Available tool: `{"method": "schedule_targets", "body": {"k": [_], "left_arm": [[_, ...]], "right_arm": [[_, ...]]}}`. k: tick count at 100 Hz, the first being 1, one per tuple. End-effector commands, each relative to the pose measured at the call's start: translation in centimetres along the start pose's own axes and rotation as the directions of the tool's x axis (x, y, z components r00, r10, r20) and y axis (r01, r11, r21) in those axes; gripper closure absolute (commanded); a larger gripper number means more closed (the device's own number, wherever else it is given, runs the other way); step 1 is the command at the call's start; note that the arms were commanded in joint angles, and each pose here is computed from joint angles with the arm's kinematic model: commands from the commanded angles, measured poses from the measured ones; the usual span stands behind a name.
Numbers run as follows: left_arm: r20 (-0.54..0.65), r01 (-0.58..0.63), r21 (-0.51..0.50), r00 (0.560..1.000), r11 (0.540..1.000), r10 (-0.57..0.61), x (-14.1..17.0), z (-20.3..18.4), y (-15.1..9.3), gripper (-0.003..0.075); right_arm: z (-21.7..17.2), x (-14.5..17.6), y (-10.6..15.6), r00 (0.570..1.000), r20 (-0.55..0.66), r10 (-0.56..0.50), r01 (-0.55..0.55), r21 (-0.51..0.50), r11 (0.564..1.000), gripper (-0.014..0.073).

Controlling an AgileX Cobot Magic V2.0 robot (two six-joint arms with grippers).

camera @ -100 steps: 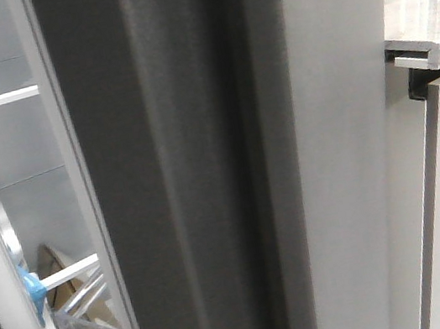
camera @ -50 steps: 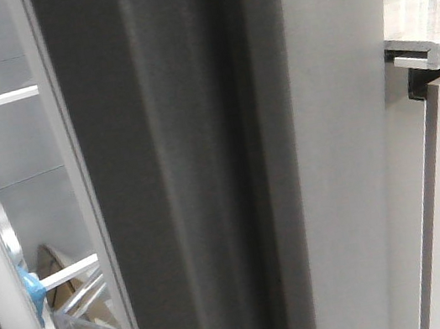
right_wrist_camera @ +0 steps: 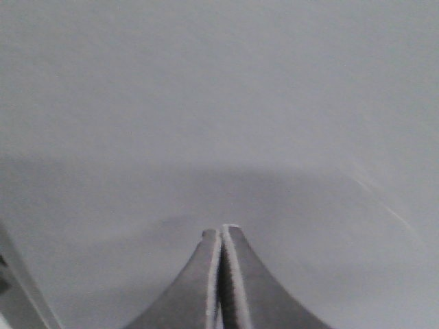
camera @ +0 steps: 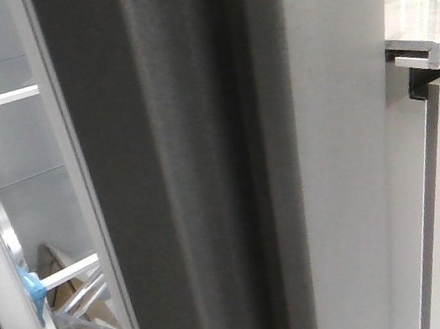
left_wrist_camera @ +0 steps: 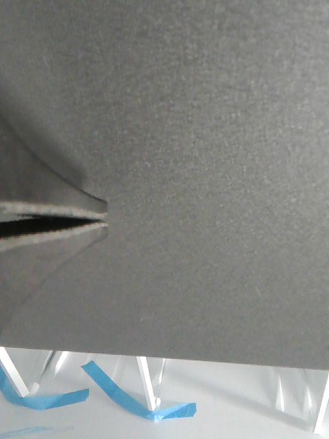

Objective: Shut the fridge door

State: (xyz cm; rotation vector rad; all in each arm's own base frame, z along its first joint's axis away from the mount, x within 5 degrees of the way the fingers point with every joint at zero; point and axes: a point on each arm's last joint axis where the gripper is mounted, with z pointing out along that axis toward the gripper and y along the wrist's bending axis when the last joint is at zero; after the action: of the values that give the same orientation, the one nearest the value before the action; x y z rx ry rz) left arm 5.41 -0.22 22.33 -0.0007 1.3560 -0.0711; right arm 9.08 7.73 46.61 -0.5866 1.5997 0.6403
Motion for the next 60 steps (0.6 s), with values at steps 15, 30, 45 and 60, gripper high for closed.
{"method": "schedule_targets", "body": {"k": [15, 30, 45, 60], "left_arm": [[0.058, 0.012, 0.003, 0.998, 1.000, -0.012, 0.4, -0.2, 0.0, 0.0740], [0.058, 0.012, 0.003, 0.998, 1.000, -0.012, 0.4, -0.2, 0.0, 0.0740], [0.058, 0.012, 0.003, 0.998, 1.000, -0.012, 0.4, -0.2, 0.0, 0.0740], [0.058, 0.012, 0.003, 0.998, 1.000, -0.012, 0.4, -0.2, 0.0, 0.0740]], "right_arm": [[1.8, -2.8, 0.4, 0.994, 0.110, -0.017, 0.024, -0.060, 0.998, 0.0639], [3.0, -3.4, 0.6, 0.991, 0.132, -0.018, 0.029, -0.078, 0.997, 0.0639], [4.4, -3.3, 0.4, 0.990, 0.137, -0.015, 0.025, -0.074, 0.997, 0.0639], [6.7, -2.9, 0.0, 0.992, 0.127, -0.019, 0.026, -0.058, 0.998, 0.0639]]}}
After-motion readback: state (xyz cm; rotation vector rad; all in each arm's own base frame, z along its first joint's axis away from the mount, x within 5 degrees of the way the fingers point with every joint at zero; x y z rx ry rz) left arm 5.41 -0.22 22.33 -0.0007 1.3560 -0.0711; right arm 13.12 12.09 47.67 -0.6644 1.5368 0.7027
